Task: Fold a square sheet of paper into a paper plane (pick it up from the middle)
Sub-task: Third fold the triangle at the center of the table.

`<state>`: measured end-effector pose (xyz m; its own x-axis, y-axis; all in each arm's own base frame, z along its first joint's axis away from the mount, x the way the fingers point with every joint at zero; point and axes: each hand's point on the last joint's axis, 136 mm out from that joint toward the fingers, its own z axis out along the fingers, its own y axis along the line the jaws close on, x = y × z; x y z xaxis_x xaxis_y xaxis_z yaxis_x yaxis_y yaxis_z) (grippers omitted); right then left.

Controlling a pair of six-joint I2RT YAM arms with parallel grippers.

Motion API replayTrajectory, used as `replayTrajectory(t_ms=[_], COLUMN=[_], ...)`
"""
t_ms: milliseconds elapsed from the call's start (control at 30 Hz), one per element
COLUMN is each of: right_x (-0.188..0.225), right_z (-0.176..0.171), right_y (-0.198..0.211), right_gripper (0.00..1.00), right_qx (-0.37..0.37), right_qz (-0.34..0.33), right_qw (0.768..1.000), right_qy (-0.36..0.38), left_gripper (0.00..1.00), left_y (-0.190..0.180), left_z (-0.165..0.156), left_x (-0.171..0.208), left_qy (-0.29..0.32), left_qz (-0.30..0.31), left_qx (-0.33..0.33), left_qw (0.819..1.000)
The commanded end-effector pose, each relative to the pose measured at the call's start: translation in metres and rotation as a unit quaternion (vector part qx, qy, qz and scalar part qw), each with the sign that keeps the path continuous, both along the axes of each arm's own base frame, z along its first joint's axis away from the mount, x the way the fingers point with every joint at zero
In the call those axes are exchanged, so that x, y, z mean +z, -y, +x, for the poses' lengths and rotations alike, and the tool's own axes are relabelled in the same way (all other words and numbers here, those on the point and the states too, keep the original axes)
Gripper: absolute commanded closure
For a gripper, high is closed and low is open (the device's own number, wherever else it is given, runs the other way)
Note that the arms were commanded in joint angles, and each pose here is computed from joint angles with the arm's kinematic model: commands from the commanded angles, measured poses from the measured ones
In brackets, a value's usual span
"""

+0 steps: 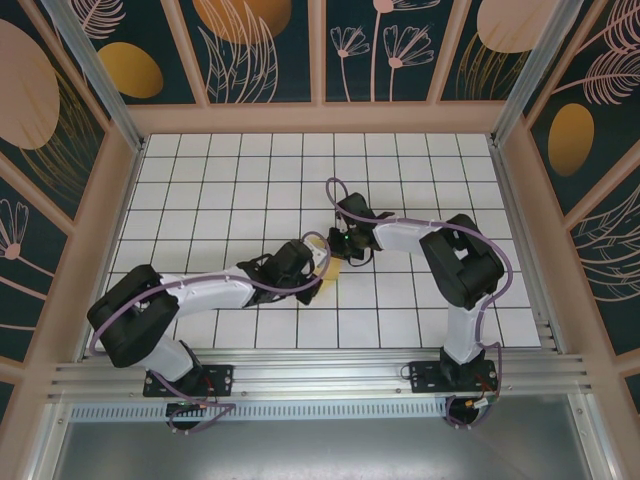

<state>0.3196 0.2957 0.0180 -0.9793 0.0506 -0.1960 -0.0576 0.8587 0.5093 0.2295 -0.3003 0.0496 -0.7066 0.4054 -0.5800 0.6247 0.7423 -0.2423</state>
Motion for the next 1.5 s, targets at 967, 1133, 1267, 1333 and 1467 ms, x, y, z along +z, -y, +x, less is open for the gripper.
replayTrajectory(t_ms=[967,1133,1267,1333,1467], right_x=[-0.033,-0.034,-0.034,-0.035,-0.036], right_z=[-0.021,-0.022,-0.022,-0.022,-0.023], right_y=[0.015,0.016,0.017,0.016,0.017], right_gripper=[0.92,0.92,0.92,0.92,0.92], right_qx=[-0.013,-0.015,-0.015,-0.015,-0.016], right_qz=[-0.037,-0.04,-0.04,-0.038,-0.04], right_qw=[0.998,0.998,0.998,0.998,0.998], right_qy=[-0.045,-0.046,-0.047,-0.048,-0.049], left_gripper=[1.0,1.0,1.0,1.0,1.0], left_y=[-0.013,-0.016,-0.018,-0.019,-0.019], left_z=[0.036,0.04,0.039,0.038,0.037], left_x=[-0.014,-0.016,-0.023,-0.026,-0.028], left_qy=[-0.009,-0.002,-0.008,-0.01,-0.012], left_qz=[0.016,0.026,0.037,0.038,0.04], left_qx=[0.029,0.04,0.038,0.04,0.039], left_qw=[0.999,0.999,0.999,0.998,0.998])
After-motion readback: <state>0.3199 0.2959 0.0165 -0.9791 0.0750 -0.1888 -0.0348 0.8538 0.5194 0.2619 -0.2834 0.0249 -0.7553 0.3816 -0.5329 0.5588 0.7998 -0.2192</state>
